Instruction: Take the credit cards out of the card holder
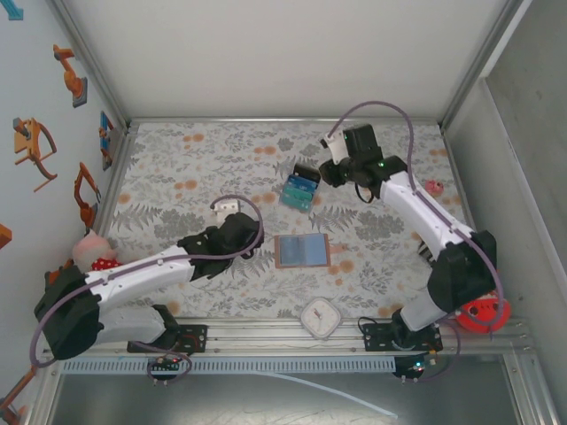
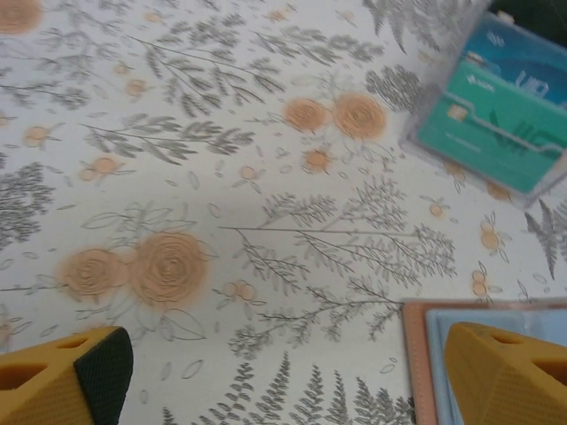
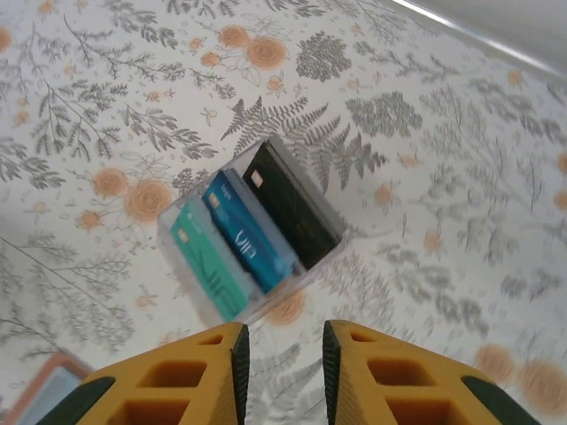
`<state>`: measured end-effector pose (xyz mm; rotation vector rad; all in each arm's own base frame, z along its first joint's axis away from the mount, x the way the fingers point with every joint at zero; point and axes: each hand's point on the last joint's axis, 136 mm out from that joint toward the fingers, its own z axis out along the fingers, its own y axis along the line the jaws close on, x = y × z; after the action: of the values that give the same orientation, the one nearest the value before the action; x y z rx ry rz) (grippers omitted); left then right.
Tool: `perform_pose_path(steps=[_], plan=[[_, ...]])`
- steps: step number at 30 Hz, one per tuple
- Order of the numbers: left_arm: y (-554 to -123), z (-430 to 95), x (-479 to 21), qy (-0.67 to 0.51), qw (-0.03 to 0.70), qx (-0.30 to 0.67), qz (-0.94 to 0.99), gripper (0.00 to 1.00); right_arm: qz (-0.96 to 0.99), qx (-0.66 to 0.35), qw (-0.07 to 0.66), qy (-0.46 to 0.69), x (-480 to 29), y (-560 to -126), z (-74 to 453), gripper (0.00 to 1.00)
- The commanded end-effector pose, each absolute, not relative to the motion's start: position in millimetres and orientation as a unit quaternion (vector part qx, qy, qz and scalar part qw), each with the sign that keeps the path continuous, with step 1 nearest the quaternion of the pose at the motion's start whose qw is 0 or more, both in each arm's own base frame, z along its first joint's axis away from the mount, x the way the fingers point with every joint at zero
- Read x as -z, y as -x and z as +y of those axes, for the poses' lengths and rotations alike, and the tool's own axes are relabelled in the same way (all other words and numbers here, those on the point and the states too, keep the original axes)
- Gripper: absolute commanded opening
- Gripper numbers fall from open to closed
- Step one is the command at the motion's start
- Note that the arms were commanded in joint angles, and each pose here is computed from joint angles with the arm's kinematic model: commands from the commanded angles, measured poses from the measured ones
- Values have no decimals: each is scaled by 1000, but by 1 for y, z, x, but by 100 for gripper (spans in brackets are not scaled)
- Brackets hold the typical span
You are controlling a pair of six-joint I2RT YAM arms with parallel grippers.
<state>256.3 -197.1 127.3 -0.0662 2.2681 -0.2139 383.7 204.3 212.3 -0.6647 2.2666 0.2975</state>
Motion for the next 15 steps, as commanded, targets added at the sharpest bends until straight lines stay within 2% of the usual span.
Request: perform_pose_path(steps=[1,8,15], plan=[[-255,-168,-136,80,443,73,890,99,903,-106,372,185,-204,-357,201,29],[-245,-123,-149,150,488,65,857,97,932,-115,303,163,-151,-275,222,36],[-235,-97,-151,185,508,61,839,97,941,-114,257,188,-112,-231,260,40]])
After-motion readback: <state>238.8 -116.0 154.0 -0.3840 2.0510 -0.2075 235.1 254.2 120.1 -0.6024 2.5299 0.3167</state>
